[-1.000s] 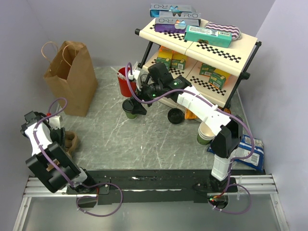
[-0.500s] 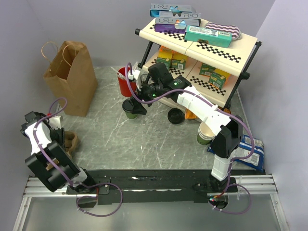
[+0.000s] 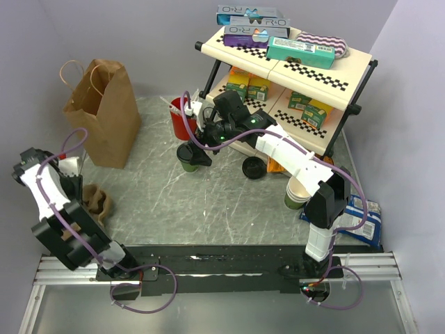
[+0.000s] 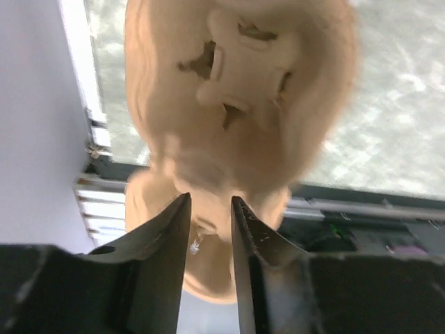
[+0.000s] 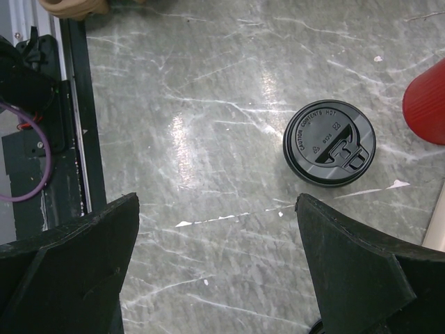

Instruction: Pack the takeout coffee

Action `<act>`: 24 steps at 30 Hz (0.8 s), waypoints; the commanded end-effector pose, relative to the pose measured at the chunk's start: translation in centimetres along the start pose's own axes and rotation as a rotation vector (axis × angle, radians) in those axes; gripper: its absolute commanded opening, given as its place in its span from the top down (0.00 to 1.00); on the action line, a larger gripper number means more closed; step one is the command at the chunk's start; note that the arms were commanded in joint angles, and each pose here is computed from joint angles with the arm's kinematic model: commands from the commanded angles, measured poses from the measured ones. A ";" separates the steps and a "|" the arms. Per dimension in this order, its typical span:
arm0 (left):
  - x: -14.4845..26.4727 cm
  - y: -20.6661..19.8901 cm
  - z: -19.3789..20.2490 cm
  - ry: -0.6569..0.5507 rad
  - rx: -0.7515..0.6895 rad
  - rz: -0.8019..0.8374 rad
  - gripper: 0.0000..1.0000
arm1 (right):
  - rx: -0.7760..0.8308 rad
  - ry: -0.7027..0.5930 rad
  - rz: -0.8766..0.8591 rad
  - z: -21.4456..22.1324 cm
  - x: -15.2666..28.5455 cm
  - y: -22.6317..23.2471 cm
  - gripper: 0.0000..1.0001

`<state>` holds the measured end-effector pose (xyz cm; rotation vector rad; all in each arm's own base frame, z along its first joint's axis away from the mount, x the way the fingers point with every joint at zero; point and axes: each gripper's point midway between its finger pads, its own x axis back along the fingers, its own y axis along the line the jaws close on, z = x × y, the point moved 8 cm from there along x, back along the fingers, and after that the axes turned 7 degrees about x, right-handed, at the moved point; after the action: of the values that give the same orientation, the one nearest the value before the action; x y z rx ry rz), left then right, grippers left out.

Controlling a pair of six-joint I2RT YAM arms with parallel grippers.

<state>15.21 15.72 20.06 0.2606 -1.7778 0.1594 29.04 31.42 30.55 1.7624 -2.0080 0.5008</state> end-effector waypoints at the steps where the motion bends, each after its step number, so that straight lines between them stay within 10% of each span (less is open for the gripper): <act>1: 3.2 -0.1 -1.2 -0.005 0.021 0.117 0.99 | 0.035 -0.029 0.004 -1.0 0.4 0.5 0.00; 10: 4.7 -1.2 -2.1 -0.057 0.037 0.212 0.99 | 0.037 -0.022 0.003 -0.8 0.3 0.6 0.00; 16: 2.1 -1.7 -0.4 -0.055 0.061 0.154 0.46 | 0.028 -0.017 -0.003 -0.5 0.0 0.5 0.00; 24: -1.8 -2.0 1.1 -0.029 0.053 0.076 0.38 | 0.029 -0.015 -0.002 -0.6 0.0 0.4 0.00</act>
<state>14.66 13.07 18.84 0.1631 -1.7775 0.3070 28.90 31.56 30.44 1.7643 -2.0047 0.5110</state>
